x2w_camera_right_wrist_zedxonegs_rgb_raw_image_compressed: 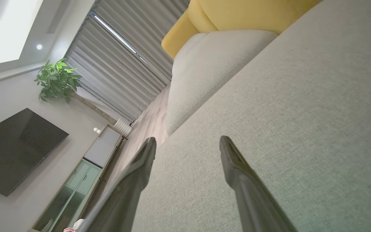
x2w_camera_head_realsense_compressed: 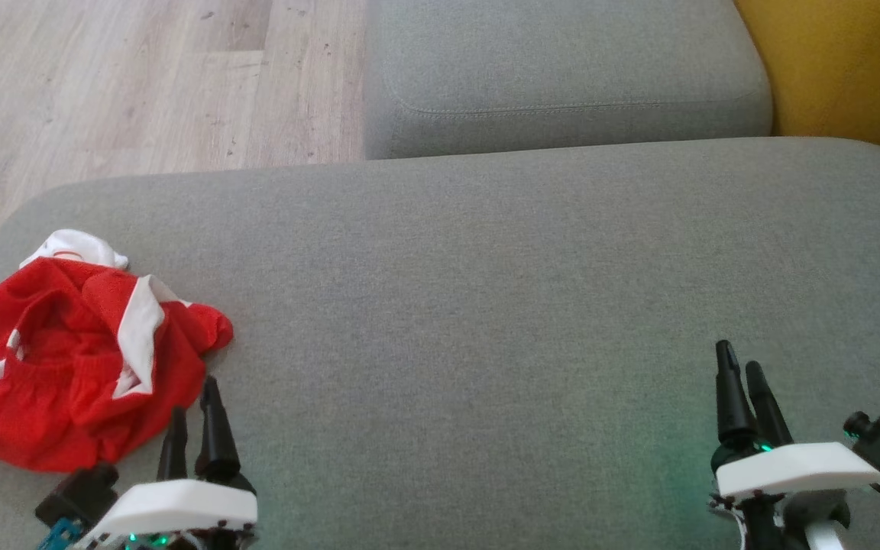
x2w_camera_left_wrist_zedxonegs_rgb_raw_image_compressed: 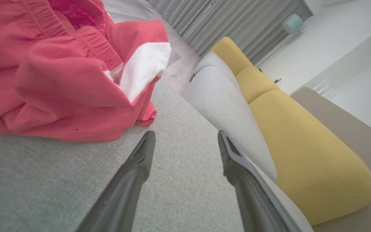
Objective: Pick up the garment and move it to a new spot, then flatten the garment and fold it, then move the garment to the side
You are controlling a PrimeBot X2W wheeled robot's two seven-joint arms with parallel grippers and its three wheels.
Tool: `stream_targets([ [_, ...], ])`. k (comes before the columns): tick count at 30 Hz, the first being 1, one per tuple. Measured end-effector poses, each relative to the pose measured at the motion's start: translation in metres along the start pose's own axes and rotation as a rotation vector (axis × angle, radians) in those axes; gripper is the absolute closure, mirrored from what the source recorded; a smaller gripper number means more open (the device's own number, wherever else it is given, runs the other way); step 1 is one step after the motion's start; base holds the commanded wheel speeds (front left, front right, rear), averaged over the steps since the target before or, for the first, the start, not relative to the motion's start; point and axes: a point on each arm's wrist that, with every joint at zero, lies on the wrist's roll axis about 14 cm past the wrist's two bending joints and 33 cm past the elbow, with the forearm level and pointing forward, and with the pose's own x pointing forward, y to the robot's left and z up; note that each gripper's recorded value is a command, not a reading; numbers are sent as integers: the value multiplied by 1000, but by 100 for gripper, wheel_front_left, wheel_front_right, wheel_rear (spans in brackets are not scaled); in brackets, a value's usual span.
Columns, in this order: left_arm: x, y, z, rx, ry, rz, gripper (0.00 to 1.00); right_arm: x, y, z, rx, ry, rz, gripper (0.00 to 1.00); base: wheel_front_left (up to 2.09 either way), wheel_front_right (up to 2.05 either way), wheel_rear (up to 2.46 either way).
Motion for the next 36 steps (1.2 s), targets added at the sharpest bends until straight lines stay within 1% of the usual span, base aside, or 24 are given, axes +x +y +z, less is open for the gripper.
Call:
stream_targets([
  [12,-3,-12,3,136,-32,-36,0,1,18,-2,-152,-7,62,0,0,0,0],
  [19,-7,-13,4,221,-49,-41,0,1,27,-3,-240,-14,96,0,0,0,0],
  [36,-9,-29,6,418,-96,-90,0,0,45,-6,-429,-37,168,0,0,0,0],
])
